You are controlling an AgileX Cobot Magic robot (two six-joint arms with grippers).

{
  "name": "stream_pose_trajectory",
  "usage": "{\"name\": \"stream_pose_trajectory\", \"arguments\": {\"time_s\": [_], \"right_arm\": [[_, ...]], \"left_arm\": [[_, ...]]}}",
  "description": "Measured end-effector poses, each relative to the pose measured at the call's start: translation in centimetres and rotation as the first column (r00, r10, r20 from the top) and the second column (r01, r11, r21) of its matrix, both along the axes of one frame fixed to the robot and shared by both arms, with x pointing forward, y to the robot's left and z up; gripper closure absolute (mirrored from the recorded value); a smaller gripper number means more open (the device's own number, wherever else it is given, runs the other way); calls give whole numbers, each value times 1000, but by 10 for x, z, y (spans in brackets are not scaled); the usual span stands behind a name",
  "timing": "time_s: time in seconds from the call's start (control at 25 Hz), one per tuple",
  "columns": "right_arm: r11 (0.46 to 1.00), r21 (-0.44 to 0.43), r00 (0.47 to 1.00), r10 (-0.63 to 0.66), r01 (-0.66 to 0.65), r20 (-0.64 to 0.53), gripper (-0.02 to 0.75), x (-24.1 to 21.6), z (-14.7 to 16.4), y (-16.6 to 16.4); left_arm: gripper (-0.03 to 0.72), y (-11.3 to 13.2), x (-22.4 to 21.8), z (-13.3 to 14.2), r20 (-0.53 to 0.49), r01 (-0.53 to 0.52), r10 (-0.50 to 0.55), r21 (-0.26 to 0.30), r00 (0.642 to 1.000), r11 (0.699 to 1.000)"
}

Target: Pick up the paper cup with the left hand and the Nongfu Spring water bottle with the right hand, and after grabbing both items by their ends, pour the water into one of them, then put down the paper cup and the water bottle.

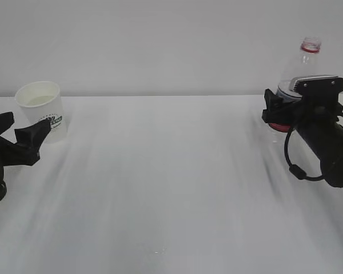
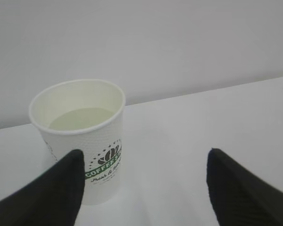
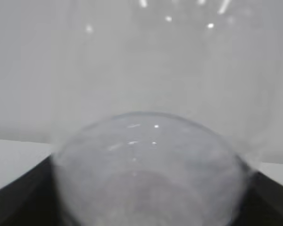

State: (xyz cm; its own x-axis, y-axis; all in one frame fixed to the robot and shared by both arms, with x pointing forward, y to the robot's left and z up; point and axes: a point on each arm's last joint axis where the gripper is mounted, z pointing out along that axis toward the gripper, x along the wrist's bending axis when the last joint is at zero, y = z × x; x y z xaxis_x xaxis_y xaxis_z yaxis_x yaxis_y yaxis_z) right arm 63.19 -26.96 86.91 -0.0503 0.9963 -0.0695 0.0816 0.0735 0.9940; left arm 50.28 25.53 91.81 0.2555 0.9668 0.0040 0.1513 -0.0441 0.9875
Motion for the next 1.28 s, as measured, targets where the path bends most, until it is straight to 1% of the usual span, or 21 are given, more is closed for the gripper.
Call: {"name": "stream_pose_trajectory", "arguments": {"time_s": [0.84, 1.08, 1.28], "right_arm": [[1000, -3, 1000, 11, -11, -1, 77, -1, -1, 1], [1000, -6, 999, 14, -14, -37, 97, -10, -7, 0], [1000, -5, 999, 14, -14, -29, 112, -15, 1, 0]], "left_arm": [[119, 0, 0, 0, 0, 2, -2, 1, 1000, 1000], [119, 0, 0, 0, 0, 2, -2, 1, 1000, 1000], [119, 0, 0, 0, 2, 2, -2, 0, 1000, 1000]]}}
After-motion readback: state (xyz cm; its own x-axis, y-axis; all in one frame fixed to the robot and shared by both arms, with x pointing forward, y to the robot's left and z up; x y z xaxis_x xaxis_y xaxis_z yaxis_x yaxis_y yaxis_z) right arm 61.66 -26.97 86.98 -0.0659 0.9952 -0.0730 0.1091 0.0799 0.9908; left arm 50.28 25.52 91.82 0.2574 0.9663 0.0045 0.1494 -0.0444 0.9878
